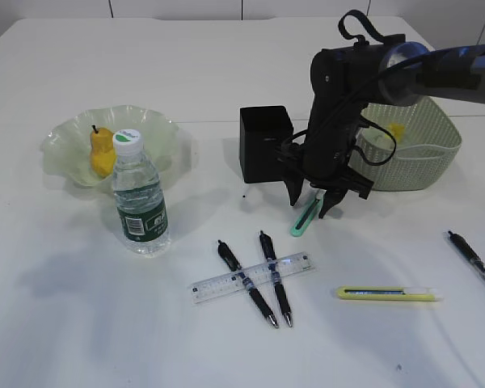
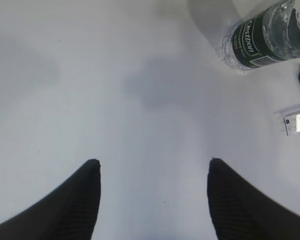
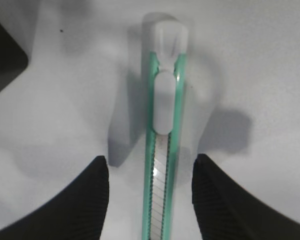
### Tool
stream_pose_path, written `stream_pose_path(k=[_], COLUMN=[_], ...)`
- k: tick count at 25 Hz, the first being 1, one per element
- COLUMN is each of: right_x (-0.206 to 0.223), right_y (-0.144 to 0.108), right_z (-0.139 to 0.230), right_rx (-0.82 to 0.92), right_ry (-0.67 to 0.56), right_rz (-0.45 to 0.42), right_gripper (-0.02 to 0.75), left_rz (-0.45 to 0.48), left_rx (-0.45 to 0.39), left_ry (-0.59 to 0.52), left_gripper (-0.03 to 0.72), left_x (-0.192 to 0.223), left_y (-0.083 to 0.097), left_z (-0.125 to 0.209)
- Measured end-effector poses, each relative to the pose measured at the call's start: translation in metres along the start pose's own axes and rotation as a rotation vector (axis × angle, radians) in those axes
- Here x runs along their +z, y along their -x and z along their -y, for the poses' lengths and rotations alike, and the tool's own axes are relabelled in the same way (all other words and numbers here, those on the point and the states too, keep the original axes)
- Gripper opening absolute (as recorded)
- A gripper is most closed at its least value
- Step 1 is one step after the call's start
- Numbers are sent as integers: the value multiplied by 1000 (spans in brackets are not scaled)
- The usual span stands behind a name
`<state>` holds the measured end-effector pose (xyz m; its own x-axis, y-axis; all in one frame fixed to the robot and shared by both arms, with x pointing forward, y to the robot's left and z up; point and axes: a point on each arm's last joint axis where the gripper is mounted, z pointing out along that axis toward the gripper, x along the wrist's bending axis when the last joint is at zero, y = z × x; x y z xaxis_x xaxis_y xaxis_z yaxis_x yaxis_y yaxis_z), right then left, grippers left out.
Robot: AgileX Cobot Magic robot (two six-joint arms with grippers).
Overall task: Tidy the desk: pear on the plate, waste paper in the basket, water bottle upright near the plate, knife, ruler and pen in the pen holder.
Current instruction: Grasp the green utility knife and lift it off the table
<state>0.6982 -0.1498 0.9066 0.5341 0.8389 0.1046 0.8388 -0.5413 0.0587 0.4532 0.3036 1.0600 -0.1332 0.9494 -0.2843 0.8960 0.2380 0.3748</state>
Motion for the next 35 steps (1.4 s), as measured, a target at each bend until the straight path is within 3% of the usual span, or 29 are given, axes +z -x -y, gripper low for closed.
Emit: stream_pose_path(k=[35], right_x=[1], right_y=[6], right_z=[-8], right_rx=[41], right_ry=[21], right_rz=[11], right_gripper=[396], left_rz=[0], left_rx=[0], left_ry=[7], left_gripper=[474], left_x=[0], left_y=[0], left_z=[-1])
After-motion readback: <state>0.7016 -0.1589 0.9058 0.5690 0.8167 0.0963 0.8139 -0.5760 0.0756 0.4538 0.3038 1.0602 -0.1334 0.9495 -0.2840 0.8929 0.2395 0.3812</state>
